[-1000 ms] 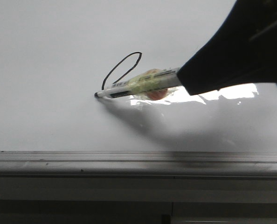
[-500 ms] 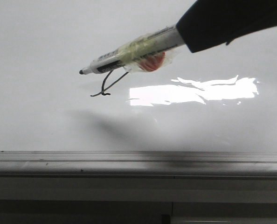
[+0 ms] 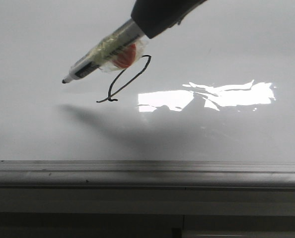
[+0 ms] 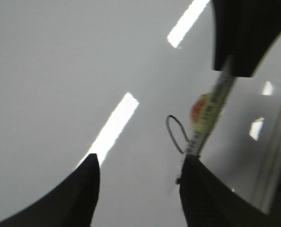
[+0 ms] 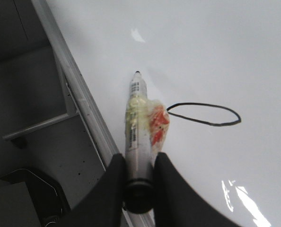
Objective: Write number 0 on whiteboard
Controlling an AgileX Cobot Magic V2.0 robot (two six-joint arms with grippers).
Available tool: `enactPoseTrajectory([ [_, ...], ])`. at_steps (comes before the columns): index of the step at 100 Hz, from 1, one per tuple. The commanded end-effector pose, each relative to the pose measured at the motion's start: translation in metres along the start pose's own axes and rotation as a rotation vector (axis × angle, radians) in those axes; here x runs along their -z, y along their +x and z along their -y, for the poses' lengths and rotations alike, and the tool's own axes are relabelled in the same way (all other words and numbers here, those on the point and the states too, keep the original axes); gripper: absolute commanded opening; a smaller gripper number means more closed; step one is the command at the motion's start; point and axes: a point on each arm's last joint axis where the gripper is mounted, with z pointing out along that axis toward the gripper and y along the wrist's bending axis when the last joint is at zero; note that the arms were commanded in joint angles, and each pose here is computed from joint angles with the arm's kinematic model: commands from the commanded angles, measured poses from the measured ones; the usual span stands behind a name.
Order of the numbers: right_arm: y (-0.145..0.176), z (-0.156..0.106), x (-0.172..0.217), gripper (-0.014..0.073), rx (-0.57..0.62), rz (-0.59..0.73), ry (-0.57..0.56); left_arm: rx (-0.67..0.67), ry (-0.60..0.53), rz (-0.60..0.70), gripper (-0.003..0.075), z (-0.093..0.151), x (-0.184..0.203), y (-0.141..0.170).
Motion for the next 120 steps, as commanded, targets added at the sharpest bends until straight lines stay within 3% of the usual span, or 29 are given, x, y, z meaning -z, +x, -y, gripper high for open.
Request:
enactPoseTrajectory([
  [1, -0.021, 0.003, 0.013, -0.0069, 0.010, 0.113, 0.004, -0.022, 0.070, 0.051, 0.0274, 0.004, -0.010, -0.011],
  [37, -0.033, -0.029, 0.026, -0.0069, 0.081, 0.160, -0.107, -0.028, 0.131, -0.019, 0.0250, 0.007, -0.033, -0.010],
  [74, -0.034, -0.030, 0.026, -0.0069, 0.083, 0.173, -0.108, -0.029, 0.133, -0.040, 0.0250, 0.007, -0.034, -0.008],
  [90, -0.038, -0.029, 0.028, -0.0069, 0.079, 0.197, -0.109, -0.144, 0.136, -0.062, 0.0250, 0.007, -0.035, -0.005],
  [120, -0.041, -0.027, 0.032, -0.0069, 0.076, 0.186, -0.104, -0.145, 0.142, -0.061, 0.0237, 0.008, -0.036, -0.005],
])
